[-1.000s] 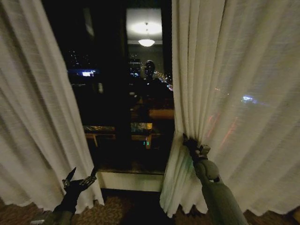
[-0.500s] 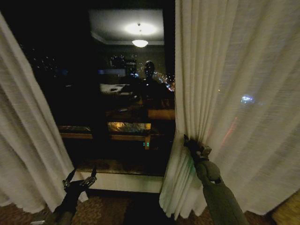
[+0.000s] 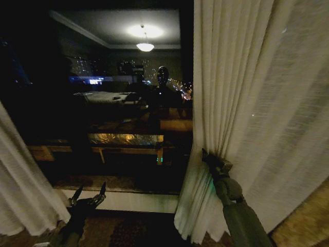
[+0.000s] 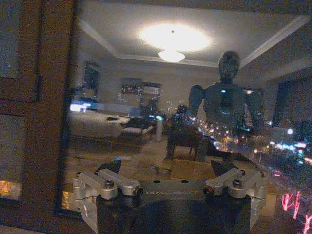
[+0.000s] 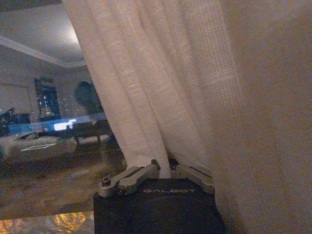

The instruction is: Open the curtains by pulling them apart, changing their state from closed to fully open.

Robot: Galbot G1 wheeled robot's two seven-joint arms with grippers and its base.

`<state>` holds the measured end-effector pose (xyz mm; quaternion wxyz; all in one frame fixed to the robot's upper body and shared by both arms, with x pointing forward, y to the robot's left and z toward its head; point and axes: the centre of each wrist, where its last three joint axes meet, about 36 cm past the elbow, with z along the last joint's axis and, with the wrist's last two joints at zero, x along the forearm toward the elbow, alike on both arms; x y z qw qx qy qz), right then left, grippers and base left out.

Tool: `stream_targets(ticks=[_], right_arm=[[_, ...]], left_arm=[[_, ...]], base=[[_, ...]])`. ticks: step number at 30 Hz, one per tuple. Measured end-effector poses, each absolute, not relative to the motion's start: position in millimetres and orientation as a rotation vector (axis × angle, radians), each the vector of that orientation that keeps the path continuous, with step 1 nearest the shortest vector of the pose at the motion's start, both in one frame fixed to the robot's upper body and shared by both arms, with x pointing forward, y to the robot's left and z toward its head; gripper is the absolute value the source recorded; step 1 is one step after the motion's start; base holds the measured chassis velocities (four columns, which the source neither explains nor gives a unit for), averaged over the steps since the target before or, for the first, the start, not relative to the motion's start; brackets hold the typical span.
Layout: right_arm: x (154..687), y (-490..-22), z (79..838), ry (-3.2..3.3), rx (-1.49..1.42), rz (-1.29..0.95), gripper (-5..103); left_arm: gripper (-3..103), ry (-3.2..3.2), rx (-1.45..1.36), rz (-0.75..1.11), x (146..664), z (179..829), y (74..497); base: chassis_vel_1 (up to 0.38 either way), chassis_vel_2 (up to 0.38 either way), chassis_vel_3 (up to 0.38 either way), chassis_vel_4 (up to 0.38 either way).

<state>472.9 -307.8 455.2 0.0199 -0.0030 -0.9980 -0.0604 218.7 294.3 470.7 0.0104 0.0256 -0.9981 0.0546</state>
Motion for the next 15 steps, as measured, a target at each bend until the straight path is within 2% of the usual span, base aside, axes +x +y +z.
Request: stream_targets(ticks=[15], right_arm=[[466.0,-308.9,455.8,-3.099,-0.012,-0.176,0]], left_arm=[[100,-3.120,0.070,0.168,221.6,469.7,295.5]], base=[[-0.282,-0.430,0.283,0.422]])
